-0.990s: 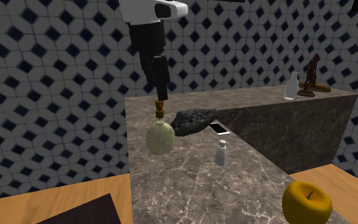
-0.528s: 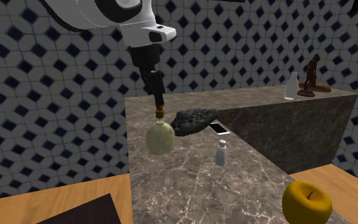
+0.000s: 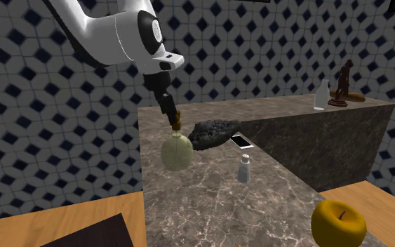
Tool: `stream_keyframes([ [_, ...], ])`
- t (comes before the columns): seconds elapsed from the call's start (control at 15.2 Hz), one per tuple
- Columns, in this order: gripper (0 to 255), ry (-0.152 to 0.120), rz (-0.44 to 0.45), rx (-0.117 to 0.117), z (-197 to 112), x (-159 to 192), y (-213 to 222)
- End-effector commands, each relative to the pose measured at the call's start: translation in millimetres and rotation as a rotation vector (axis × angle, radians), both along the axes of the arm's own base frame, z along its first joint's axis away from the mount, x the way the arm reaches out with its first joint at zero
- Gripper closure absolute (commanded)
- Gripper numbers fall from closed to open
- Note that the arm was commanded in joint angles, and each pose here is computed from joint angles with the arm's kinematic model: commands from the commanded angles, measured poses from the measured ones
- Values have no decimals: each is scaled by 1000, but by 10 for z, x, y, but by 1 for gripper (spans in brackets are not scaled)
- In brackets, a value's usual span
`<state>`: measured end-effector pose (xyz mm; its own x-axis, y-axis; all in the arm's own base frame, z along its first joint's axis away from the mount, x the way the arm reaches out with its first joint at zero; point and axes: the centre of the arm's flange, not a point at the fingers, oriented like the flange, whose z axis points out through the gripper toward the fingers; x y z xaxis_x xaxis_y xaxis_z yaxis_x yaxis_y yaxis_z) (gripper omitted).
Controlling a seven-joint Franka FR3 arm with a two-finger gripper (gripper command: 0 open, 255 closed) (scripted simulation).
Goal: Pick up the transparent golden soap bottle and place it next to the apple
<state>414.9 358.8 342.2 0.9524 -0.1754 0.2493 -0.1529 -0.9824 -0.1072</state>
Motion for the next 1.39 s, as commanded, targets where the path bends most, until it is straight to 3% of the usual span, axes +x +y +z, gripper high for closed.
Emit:
stream_keyframes([
  [0.0, 0, -17, -1, -6, -132, 98, 226],
  [0.46, 0, -60, -1, -23, -589, 352, 947],
  [0.92, 0, -60, -1, -23, -939, 471, 962],
  [1.32, 0, -60, -1, -23, -967, 480, 963],
])
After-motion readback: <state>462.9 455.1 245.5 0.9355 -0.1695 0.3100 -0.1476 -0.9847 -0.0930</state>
